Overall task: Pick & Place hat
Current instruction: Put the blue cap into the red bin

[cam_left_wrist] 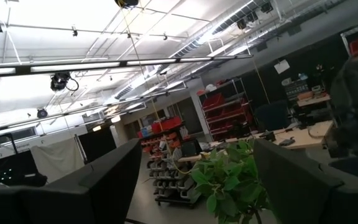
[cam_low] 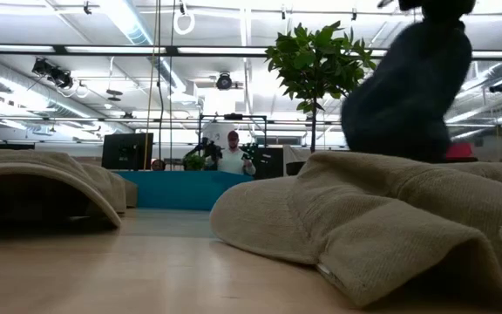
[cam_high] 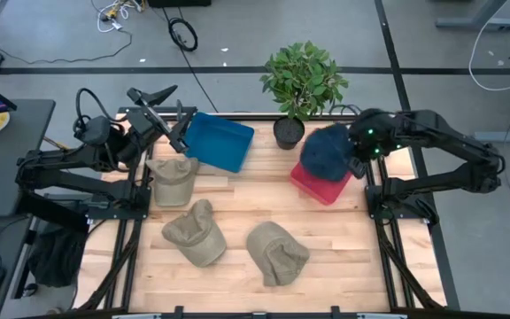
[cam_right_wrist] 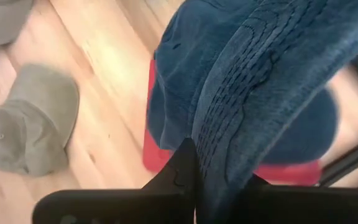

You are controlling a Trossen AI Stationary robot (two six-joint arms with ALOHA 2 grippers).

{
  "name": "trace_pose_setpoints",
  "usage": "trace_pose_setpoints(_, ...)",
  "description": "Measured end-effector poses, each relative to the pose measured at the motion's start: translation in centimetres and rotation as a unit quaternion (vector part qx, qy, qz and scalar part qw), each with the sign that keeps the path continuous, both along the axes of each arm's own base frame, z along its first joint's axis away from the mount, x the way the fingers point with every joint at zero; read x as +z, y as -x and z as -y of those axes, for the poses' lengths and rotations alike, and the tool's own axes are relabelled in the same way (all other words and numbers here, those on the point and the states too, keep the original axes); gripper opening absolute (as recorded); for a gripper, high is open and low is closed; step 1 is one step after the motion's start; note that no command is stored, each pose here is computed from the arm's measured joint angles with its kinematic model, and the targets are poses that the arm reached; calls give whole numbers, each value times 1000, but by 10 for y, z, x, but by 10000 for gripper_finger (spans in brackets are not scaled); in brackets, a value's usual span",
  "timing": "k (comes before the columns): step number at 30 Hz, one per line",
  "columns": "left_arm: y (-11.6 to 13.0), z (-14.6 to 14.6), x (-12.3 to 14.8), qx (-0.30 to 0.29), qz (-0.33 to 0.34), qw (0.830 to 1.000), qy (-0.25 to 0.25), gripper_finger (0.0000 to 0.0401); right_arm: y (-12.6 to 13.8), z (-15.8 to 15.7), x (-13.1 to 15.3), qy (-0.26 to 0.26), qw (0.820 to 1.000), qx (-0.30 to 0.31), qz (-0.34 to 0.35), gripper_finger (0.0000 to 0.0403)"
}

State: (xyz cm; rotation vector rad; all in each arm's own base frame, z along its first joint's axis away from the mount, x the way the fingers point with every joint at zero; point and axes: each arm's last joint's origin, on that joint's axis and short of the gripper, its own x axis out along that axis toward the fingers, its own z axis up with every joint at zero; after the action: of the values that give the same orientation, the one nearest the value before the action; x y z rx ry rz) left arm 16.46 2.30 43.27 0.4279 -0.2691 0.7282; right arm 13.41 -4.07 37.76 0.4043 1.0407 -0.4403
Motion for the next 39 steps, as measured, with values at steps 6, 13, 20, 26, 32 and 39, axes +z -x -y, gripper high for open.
trace_pose_setpoints(6, -1, 0, -2, 0, -9, 1000, 1, 316, 0, 1, 10, 27, 999, 36, -30, 6)
trace_pose_setpoints(13, -1, 0, -2, -5, -4, 1000, 10, 316, -11, 4, -11, 20, 990, 75, -114, 6)
trace_pose_setpoints(20, -2, 0, -3, -5, -10, 1000, 11, 316, -31, 9, -34, 4, 980, 120, -160, 6)
trace_pose_setpoints(26, -2, 0, -4, -5, -14, 1000, 12, 316, -34, 6, -50, -45, 968, 145, -198, 6)
trace_pose_setpoints(32, -3, 0, -6, -10, -17, 1000, 23, 316, -35, 7, -50, -41, 970, 145, -193, 6)
trace_pose_setpoints(39, -3, 0, -6, -11, -16, 1000, 23, 316, -45, 10, -50, -19, 974, 159, -158, 7)
